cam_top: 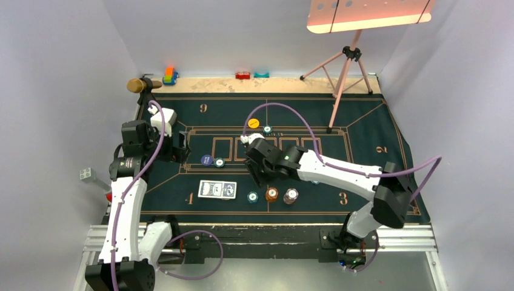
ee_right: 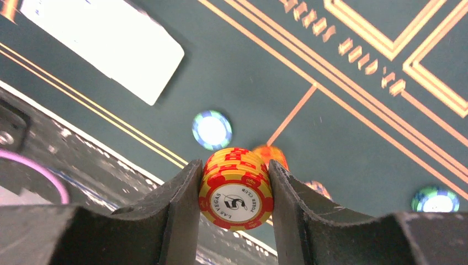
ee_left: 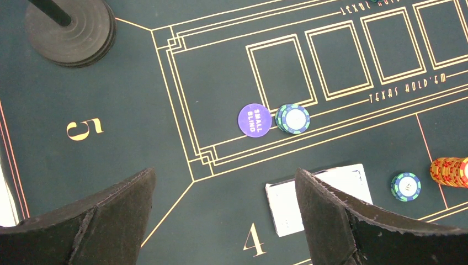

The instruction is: Distribute texas hold em gaming equipment

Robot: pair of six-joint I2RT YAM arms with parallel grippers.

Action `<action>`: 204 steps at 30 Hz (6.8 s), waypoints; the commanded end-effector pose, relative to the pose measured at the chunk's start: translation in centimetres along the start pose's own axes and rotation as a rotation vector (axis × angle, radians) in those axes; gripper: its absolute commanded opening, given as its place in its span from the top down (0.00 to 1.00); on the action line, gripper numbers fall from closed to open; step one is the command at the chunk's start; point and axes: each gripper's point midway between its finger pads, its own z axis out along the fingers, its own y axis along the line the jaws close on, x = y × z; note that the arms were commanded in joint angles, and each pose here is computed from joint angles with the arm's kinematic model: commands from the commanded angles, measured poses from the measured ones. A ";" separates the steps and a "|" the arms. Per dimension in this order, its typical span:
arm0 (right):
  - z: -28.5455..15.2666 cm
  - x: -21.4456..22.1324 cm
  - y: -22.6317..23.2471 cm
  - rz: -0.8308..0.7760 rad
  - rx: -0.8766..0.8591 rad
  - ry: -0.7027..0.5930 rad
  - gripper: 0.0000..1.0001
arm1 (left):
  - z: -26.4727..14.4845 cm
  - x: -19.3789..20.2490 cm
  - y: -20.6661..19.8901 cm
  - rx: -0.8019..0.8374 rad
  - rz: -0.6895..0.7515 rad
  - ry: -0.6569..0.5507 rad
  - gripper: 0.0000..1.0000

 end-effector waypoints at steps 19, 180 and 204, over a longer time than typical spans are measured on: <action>12.8 -11.4 7.6 -0.116 -0.039 -0.089 0.71 | 0.0 -0.6 1.1 -0.043 -0.005 -0.011 0.00; 0.6 1.3 -1.8 -0.104 0.014 0.045 0.88 | -0.2 -0.5 0.7 -0.025 0.013 -0.020 0.00; 10.1 -15.3 -21.1 0.328 0.338 -0.096 0.94 | 0.0 -0.4 0.7 -0.021 0.015 -0.014 0.00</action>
